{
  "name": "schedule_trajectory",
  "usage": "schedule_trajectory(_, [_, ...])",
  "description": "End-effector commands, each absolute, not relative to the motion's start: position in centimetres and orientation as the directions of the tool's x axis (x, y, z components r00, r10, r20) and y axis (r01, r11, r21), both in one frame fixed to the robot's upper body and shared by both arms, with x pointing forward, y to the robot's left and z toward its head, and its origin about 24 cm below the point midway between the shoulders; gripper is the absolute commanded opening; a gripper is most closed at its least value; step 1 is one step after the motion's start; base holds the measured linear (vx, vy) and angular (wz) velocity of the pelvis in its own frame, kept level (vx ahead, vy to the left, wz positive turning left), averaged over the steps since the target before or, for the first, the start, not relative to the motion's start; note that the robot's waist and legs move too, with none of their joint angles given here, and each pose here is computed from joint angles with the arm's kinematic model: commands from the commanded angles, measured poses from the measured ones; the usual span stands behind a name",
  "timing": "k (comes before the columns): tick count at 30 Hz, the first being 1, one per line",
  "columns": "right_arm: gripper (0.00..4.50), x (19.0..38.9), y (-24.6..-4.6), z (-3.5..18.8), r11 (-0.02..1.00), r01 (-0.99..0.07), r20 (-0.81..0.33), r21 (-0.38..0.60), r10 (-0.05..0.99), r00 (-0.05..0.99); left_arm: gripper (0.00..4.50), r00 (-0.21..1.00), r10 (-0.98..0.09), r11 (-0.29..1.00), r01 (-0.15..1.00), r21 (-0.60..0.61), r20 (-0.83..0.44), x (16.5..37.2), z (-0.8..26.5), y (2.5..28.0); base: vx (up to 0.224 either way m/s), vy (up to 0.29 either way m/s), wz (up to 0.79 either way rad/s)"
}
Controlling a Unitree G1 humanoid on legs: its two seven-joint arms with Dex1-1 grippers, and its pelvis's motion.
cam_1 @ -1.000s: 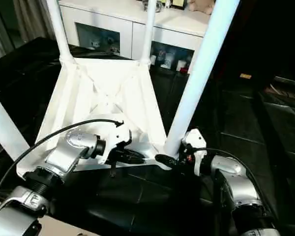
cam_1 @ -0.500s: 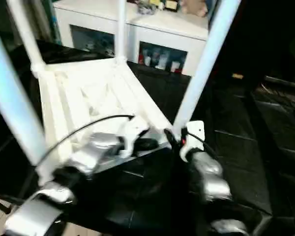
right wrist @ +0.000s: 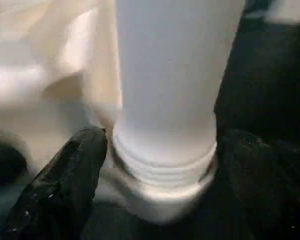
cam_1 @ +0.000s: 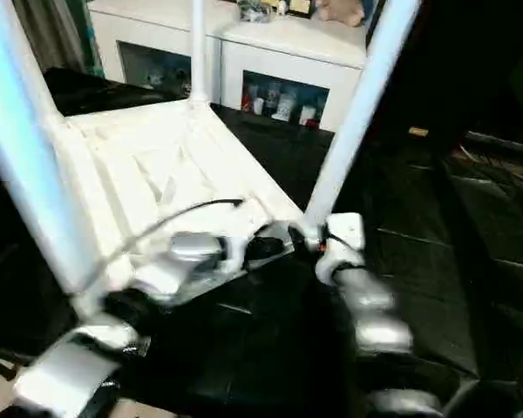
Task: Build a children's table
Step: Rotate leg to tighten
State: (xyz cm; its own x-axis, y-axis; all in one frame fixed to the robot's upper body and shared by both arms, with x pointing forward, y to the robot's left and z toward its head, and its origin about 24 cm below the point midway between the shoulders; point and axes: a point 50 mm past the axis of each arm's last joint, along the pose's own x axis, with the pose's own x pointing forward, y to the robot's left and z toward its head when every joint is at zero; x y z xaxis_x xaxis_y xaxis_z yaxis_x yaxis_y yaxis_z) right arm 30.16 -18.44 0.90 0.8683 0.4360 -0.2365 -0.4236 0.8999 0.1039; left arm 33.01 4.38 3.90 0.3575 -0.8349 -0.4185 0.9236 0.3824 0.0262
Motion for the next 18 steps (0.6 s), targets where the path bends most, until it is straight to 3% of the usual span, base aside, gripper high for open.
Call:
schedule_trajectory(1, [3.85, 29.4, -18.2, 1.3, 0.812, -0.573, -0.252, 0.108, 0.580, 0.774, 0.00, 0.259, -0.824, 0.330, 0.942, -0.055, -0.504, 31.7, 1.7, 5.7, 0.000, 0.000, 0.00])
schedule_trajectory(4, [3.85, 28.5, -19.0, 1.4, 0.736, -0.675, -0.296, 0.047, 0.656, 0.695, 0.00, 0.172, -0.853, 0.245, 0.966, -0.087, -0.493, 31.2, 1.8, 6.7, 0.000, 0.000, 0.00])
schedule_trajectory(9, [3.85, 27.9, -19.7, 2.0, 0.654, -0.754, -0.308, 0.062, 0.731, 0.608, 0.00, 0.005, -0.887, 0.081, 0.986, -0.144, -0.462, 30.0, 2.5, 8.0, 0.000, 0.000, 0.00])
schedule_trajectory(18, [3.85, 27.8, -19.1, 3.0, 0.580, -0.810, -0.247, 0.084, 0.800, 0.547, 0.00, -0.049, -0.892, 0.031, 0.985, -0.168, -0.450, 29.4, 2.8, 8.4, 0.000, 0.000, 0.00])
